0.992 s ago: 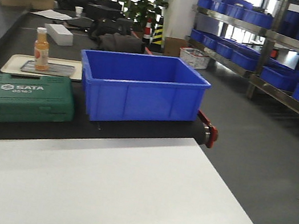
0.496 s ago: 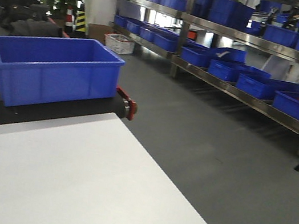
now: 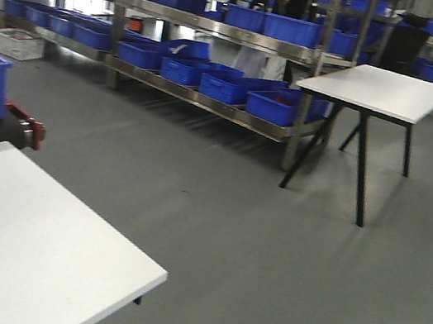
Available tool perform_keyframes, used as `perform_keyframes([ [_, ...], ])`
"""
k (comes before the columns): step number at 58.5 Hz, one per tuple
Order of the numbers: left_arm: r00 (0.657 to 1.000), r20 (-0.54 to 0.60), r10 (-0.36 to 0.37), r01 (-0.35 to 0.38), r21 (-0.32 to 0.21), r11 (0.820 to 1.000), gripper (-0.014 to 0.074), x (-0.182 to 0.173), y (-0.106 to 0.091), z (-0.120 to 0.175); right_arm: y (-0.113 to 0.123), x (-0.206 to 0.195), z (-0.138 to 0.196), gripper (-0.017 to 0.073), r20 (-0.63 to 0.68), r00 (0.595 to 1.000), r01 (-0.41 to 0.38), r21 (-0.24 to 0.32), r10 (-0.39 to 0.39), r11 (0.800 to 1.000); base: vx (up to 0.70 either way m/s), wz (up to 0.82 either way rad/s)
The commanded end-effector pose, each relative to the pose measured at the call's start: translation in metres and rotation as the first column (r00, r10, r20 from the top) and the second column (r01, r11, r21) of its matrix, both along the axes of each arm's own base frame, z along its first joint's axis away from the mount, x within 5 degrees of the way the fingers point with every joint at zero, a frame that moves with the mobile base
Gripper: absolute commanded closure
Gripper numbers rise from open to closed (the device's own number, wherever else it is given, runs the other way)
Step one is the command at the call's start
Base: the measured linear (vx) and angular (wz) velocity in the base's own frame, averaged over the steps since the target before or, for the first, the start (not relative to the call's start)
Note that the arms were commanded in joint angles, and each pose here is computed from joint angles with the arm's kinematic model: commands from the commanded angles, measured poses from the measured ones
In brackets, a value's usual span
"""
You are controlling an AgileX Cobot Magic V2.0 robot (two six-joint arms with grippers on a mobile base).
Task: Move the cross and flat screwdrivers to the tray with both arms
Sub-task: 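Drive the base away from the table holding both screwdrivers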
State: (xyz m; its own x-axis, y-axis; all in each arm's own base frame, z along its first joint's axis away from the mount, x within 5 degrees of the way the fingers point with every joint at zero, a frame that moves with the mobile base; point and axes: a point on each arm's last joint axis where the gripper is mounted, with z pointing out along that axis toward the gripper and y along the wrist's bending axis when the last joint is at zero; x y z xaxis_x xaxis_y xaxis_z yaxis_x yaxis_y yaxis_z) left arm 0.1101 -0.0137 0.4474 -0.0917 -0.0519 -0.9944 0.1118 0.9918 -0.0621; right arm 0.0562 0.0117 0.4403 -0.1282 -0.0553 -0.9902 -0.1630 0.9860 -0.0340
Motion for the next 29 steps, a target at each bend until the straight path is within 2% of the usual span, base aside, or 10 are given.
perform_keyframes([
  [1,0.993,0.114,-0.006,0.008,-0.019,1.000,0.0596,-0.0024,-0.0003,0.0154,-0.0009,-0.0014,0.0159,0.0567,0.110,0.994,0.009,0.011,-0.010,1.000,-0.14,-0.75],
  [29,0.993,0.115,-0.006,0.008,-0.018,1.000,0.0596,-0.0024,-0.0003,0.0154,-0.0010,-0.0024,0.0158,0.0567,0.110,0.994,0.009,0.010,-0.010,1.000,-0.09,-0.78],
])
